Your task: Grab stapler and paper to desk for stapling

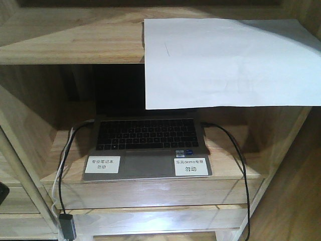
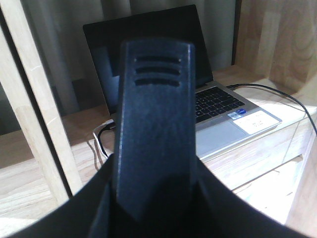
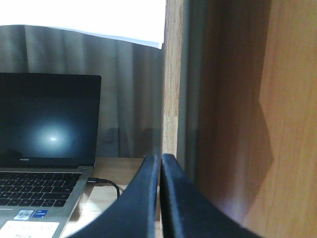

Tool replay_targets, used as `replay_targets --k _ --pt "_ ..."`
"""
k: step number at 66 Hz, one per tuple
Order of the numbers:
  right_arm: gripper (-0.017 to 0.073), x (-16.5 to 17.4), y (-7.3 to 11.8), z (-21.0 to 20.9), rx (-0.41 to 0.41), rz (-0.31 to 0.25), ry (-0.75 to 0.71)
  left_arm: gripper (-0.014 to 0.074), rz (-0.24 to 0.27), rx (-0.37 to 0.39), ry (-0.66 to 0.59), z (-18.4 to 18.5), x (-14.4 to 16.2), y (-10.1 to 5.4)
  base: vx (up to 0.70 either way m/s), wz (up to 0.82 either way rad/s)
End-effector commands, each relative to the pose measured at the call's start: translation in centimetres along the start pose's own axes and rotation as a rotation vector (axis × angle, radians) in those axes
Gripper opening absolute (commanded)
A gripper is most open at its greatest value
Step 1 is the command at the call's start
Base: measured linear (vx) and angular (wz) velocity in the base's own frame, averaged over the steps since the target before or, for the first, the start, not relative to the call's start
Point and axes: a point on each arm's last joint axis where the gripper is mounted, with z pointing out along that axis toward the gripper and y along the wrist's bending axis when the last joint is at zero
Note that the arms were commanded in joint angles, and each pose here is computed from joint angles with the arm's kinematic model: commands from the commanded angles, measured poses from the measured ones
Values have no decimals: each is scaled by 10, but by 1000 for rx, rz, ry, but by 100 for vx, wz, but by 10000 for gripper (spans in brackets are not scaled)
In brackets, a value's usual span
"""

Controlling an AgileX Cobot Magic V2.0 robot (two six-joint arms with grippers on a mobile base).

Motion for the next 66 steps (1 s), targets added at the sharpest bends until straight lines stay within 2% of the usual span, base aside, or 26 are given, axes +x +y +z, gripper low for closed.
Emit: replay_targets --k 1,30,33,40,41,43,44,48,53,59,62,66 --pt "-9 -6 0 -1 2 -6 -78 -7 -7 -6 -142 -5 -20 1 0 0" --pt "-9 -6 0 -1 2 -11 -76 -7 -7 -6 -142 -5 -20 1 0 0" --pt "-9 -6 0 -1 1 12 -80 -7 -7 -6 -142 -5 -20 1 0 0" --pt "-9 -6 0 -1 -8 211 -78 -7 -7 -6 -142 -5 -20 1 0 0" --pt "-9 -6 0 -1 -10 269 -78 -7 -7 -6 -142 -5 -20 1 0 0" --pt "-9 -6 0 -1 -14 347 -78 -7 -7 -6 -142 -5 -20 1 0 0" --pt "-9 -6 0 -1 -17 407 -77 -7 -7 -6 -142 -5 -20 1 0 0" --pt "-9 -6 0 -1 -25 550 -75 -7 -7 -6 -142 -5 -20 1 0 0" --pt "-9 -6 1 -1 -33 766 -69 -7 -7 -6 -142 -5 -20 1 0 0" --pt "-9 -5 1 -1 -41 930 -64 -7 -7 -6 -142 -5 -20 1 0 0" --pt "-8 -5 1 -1 -44 990 -61 -7 -7 -6 -142 -5 -20 1 0 0" --pt "-4 -4 1 -1 -40 1037 -52 -7 -7 -6 -142 -5 -20 1 0 0"
